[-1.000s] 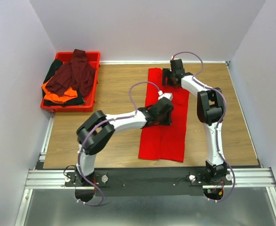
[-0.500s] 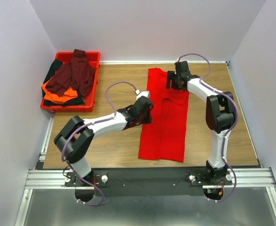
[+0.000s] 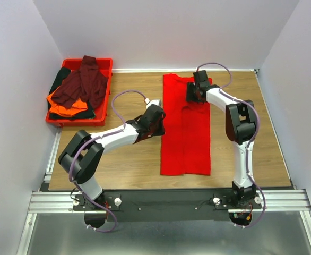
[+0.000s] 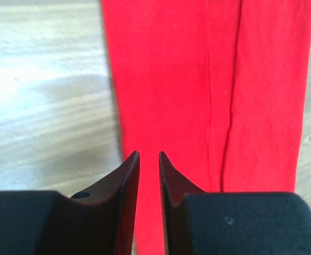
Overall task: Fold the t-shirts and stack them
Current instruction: Fold the tshirt
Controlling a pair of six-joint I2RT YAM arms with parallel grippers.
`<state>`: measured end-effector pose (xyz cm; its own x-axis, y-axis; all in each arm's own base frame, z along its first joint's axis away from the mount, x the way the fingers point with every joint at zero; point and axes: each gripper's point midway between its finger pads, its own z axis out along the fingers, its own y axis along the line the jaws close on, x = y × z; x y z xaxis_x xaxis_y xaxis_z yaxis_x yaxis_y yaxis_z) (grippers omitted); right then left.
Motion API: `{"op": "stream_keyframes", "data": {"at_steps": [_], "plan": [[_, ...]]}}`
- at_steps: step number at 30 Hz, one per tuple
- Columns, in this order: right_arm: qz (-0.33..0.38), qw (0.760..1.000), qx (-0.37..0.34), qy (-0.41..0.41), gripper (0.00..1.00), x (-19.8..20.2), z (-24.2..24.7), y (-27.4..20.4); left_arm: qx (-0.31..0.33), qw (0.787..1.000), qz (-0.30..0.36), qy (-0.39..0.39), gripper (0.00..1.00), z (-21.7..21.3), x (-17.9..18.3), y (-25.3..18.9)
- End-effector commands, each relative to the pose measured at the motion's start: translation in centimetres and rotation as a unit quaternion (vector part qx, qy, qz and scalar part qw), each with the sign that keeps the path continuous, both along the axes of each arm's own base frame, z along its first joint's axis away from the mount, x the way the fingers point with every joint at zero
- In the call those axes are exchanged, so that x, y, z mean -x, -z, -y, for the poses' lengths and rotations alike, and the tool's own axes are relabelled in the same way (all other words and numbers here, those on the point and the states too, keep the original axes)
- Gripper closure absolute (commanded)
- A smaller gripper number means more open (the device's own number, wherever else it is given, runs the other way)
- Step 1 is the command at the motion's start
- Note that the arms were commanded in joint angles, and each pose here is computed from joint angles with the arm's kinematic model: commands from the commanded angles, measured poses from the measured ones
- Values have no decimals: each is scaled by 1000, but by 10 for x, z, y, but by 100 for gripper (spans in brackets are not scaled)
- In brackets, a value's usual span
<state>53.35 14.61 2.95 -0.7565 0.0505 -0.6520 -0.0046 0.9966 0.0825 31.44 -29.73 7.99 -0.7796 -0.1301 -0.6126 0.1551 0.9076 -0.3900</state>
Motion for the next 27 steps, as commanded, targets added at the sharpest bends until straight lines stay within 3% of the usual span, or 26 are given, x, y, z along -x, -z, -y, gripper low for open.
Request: {"op": "stream_keyframes", "data": {"at_steps": [1, 9, 15, 22, 27], "plan": [[-29, 999, 15, -9, 30, -5, -3, 37, 13, 1000, 9, 1, 71, -3, -13, -4], [4, 1000, -10, -16, 20, -37, -19, 23, 25, 1000, 12, -3, 71, -5, -42, -5], [66, 998, -12, -8, 13, -53, -17, -42, 24, 1000, 11, 14, 67, 0, -47, -2], [78, 995, -28, 63, 14, -5, 8, -92, 27, 999, -7, 37, 63, -2, -31, 7], [22, 994, -50, 95, 16, 61, 20, -64, 36, 997, -28, 64, 62, -2, -11, 20]]}}
